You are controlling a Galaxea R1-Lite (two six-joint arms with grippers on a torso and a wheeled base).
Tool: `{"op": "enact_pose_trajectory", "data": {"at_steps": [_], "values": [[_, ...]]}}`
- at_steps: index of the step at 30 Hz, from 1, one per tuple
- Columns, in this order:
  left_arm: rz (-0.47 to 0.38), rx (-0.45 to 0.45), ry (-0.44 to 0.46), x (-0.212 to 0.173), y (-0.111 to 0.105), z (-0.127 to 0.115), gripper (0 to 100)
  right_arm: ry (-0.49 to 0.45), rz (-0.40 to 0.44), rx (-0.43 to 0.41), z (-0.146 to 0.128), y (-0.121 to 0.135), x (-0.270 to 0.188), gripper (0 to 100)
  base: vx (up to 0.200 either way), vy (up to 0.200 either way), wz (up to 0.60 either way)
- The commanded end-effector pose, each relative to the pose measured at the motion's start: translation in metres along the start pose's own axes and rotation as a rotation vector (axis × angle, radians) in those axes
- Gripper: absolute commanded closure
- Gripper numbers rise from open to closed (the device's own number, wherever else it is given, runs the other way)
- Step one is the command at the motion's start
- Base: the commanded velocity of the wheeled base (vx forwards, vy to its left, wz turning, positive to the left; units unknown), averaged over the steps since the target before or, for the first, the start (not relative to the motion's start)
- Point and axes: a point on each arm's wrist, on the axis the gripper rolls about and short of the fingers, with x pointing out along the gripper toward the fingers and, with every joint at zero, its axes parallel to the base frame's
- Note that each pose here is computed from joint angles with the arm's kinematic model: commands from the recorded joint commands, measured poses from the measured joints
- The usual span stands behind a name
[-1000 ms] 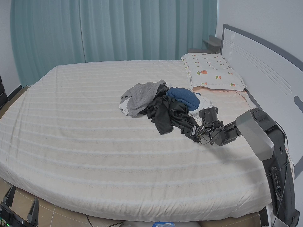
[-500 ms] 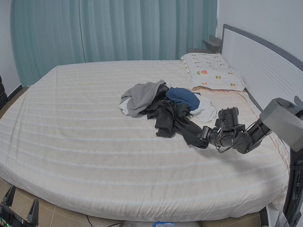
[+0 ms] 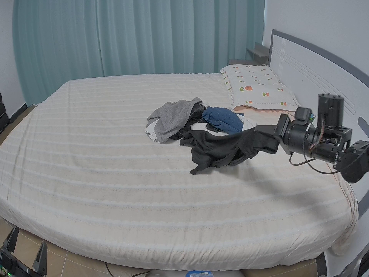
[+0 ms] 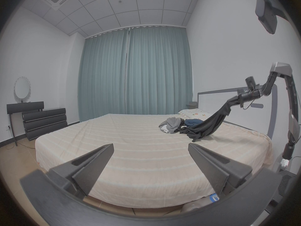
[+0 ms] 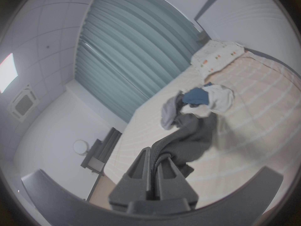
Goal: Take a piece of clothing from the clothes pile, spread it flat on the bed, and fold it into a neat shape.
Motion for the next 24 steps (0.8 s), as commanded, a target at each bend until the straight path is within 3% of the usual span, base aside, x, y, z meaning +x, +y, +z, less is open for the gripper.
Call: {"op": "enact_pose_trajectory", "data": {"at_steps": [1,12,13,14,16,17,18,19,21,22,24], "values": [[0.000,0.000,0.002,0.000,0.000,-0.005,0,-0.069,0.175,-0.048,0.008,0.054,-0.044,100,0.000,0.000,0.00],[-0.026,0.000,-0.005,0.000,-0.001,-0.004,0,-0.118,0.235,-0.071,0.019,0.070,-0.059,100,0.000,0.000,0.00],[-0.035,-0.018,-0.036,-0.001,-0.001,0.007,0,-0.122,0.237,-0.072,0.020,0.070,-0.060,100,0.000,0.000,0.00],[-0.048,-0.061,-0.129,-0.006,-0.001,0.045,0,-0.122,0.239,-0.073,0.020,0.071,-0.060,100,0.000,0.000,0.00],[-0.072,-0.183,-0.164,0.000,-0.001,0.093,0,-0.121,0.240,-0.073,0.020,0.071,-0.059,100,0.000,0.000,0.00],[-0.103,-0.235,-0.135,0.010,-0.001,0.108,0,-0.119,0.242,-0.073,0.020,0.071,-0.059,100,0.000,0.000,0.00],[-0.115,-0.233,-0.125,0.012,-0.002,0.111,0,-0.120,0.243,-0.073,0.020,0.071,-0.059,100,0.000,0.000,0.00],[-0.205,-0.209,-0.053,0.025,-0.004,0.116,0,-0.115,0.251,-0.074,0.018,0.073,-0.059,100,0.000,0.000,0.00],[-0.337,-0.206,0.085,0.047,-0.008,0.111,0,-0.109,0.254,-0.073,0.017,0.074,-0.057,100,0.000,0.000,0.00],[-0.346,-0.208,0.099,0.048,-0.008,0.110,0,-0.109,0.254,-0.073,0.017,0.074,-0.057,100,0.000,0.000,0.00],[-0.424,-0.222,0.261,0.076,-0.011,0.097,0,-0.096,0.248,-0.074,0.014,0.072,-0.055,100,0.000,0.000,0.00]]}}
